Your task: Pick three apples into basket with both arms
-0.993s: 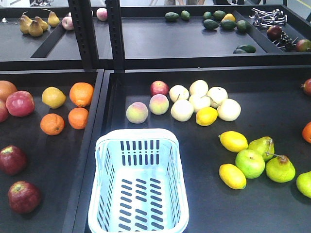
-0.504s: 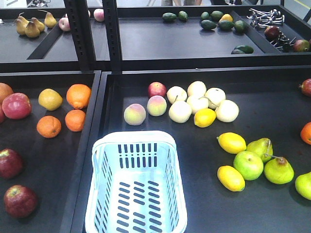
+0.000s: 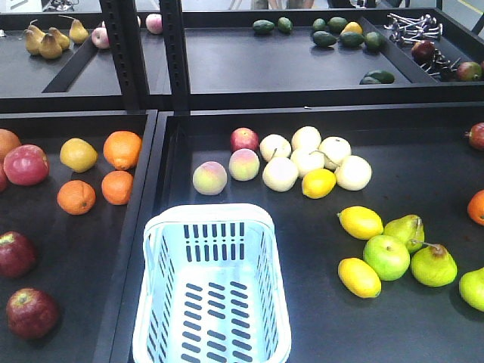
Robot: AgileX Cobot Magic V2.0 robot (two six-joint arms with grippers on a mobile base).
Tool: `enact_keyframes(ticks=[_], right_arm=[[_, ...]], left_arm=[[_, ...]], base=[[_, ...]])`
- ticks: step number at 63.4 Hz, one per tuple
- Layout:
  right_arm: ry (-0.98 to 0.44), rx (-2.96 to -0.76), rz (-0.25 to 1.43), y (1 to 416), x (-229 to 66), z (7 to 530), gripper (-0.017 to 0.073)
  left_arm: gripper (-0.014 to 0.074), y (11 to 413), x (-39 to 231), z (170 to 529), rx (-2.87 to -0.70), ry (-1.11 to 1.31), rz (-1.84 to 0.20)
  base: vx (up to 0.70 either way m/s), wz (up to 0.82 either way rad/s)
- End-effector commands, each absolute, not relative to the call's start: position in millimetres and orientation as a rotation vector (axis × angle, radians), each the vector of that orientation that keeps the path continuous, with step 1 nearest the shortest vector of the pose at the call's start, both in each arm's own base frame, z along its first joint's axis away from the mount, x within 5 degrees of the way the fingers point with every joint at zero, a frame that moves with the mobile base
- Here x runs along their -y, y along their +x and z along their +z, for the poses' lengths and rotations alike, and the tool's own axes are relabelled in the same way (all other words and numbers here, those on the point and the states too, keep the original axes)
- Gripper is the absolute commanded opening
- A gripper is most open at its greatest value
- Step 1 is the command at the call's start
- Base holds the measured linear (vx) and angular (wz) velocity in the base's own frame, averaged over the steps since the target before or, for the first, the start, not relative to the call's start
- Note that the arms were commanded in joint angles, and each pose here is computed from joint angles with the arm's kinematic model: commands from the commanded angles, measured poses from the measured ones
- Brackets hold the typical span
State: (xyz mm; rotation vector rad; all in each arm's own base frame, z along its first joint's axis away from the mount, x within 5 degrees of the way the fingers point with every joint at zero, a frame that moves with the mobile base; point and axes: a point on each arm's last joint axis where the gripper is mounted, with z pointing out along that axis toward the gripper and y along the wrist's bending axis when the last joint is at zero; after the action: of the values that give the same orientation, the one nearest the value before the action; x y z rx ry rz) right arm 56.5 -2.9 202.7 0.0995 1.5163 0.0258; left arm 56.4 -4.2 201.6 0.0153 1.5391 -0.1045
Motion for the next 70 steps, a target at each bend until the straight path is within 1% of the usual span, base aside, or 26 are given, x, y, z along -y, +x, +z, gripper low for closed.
enact_keyframes(ticks=[1, 13, 22, 33, 43, 55, 62, 70], right_arm=[[0.079, -1.446, 0.025, 56, 2, 205, -0.0009], [0.079, -1.446, 0.025, 56, 2, 205, -0.0009], [0.079, -1.446, 0.025, 56, 2, 205, -0.0009], [0.079, -1.446, 0.025, 56, 2, 205, -0.0009], [0.079, -1.446, 0.025, 56, 2, 205, -0.0009], [0.079, -1.446, 0.025, 56, 2, 205, -0.0009], [0.079, -1.446, 0.025, 56, 2, 205, -0.0009], [0.079, -1.446, 0.025, 56, 2, 205, -0.0009]], left_arm=[[-0.0006, 55, 4, 209, -1.449, 0.005, -0.123], [-0.0006, 54, 4, 210, -1.438, 0.004, -0.124], [-0.0006, 53, 4, 216, -1.392, 0.004, -0.128], [-0.0006, 49, 4, 243, -1.416, -0.037, -0.171], [-0.0006, 53, 5, 285, -1.55, -0.058, -0.2], [-0.0006, 80, 9, 336, -1.809, -0.056, -0.2], [-0.0006, 99, 11, 356, -1.945, 0.01, -0.149], [-0.0006, 116, 13, 368, -2.061, 0.089, -0.104]], base=[[0.0, 0.0], [0.0, 0.0], [0.0, 0.0], [0.0, 0.0], [0.0, 0.0], [0.0, 0.0], [0.0, 0.0], [0.0, 0.0]])
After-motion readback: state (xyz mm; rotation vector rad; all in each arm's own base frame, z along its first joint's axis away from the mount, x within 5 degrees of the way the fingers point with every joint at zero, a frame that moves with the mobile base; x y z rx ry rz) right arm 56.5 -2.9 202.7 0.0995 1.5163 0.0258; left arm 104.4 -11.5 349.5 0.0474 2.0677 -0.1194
